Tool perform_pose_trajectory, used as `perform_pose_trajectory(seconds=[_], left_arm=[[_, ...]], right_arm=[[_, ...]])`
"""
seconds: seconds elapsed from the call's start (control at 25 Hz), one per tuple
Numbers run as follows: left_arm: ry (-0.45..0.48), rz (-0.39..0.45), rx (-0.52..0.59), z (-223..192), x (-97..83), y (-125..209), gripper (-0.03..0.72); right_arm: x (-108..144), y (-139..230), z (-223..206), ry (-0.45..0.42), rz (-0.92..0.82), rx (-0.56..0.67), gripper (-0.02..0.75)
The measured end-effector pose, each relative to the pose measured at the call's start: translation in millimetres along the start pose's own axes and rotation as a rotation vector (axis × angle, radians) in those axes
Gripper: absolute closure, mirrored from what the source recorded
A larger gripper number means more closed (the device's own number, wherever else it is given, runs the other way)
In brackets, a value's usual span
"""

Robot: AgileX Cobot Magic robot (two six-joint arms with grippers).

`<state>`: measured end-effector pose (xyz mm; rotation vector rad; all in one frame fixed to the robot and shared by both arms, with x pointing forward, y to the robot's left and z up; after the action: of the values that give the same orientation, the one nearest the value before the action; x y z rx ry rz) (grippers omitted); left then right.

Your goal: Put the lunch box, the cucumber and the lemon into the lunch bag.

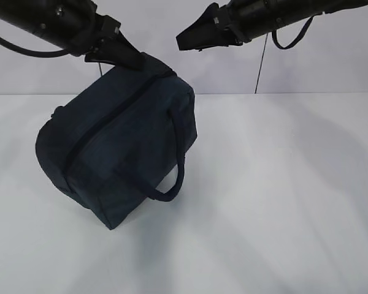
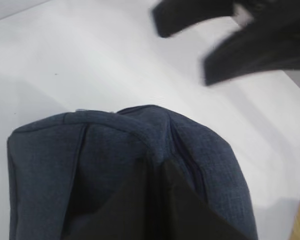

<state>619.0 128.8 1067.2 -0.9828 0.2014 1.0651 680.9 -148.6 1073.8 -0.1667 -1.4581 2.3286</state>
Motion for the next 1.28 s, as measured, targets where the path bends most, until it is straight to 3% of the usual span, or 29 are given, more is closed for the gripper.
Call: perform_pose_trajectory(seconds=[0.28, 0.4, 0.48, 0.64, 0.72, 0.92, 1.04, 1.28], left_arm=[[-0.044, 0.087, -0.062, -26, 26.3, -3, 0.665], [-0.051, 0.111, -0.069, -34, 33.6, -2, 0.621], [-0.053, 0.119, -0.071, -36, 36.4, -2, 0.53], [-0.05, 0.126, -0.071, -38, 37.6, -2, 0.225], [-0.042, 0.133, -0.068, -38, 36.8, -1, 0.137], [-0.001, 0.141, -0.026, -37, 31.0, 2, 0.104], [-0.023, 0.123, -0.009, -25, 22.4, 1, 0.103], [-0.099, 0.045, 0.069, 32, -19.0, 5, 0.102]], right_arm=[[9, -9, 11, -0.008, 0.021, 0.013, 0.252], [11, -10, 13, -0.002, 0.029, 0.03, 0.252], [12, -11, 16, 0.005, 0.032, 0.044, 0.252], [16, -13, 23, 0.024, 0.042, 0.09, 0.252], [18, -14, 28, 0.038, 0.048, 0.117, 0.252], [27, -21, 43, 0.077, 0.045, 0.182, 0.252], [38, -25, 56, 0.096, 0.035, 0.238, 0.252], [63, -34, 72, 0.161, -0.005, 0.37, 0.252]])
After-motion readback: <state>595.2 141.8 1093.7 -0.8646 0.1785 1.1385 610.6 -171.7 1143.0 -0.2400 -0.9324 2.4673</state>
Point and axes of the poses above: a point on each arm's last joint axis where the gripper is mounted, z pointing back along that axis away from the gripper, x along the wrist's bending axis when the last joint is at zero, y = z × x, the point moved 1 cm from there along -z, pointing out along that axis toward the gripper, and after that the axes turned 13 degrees about z, right-handed, at the moved point
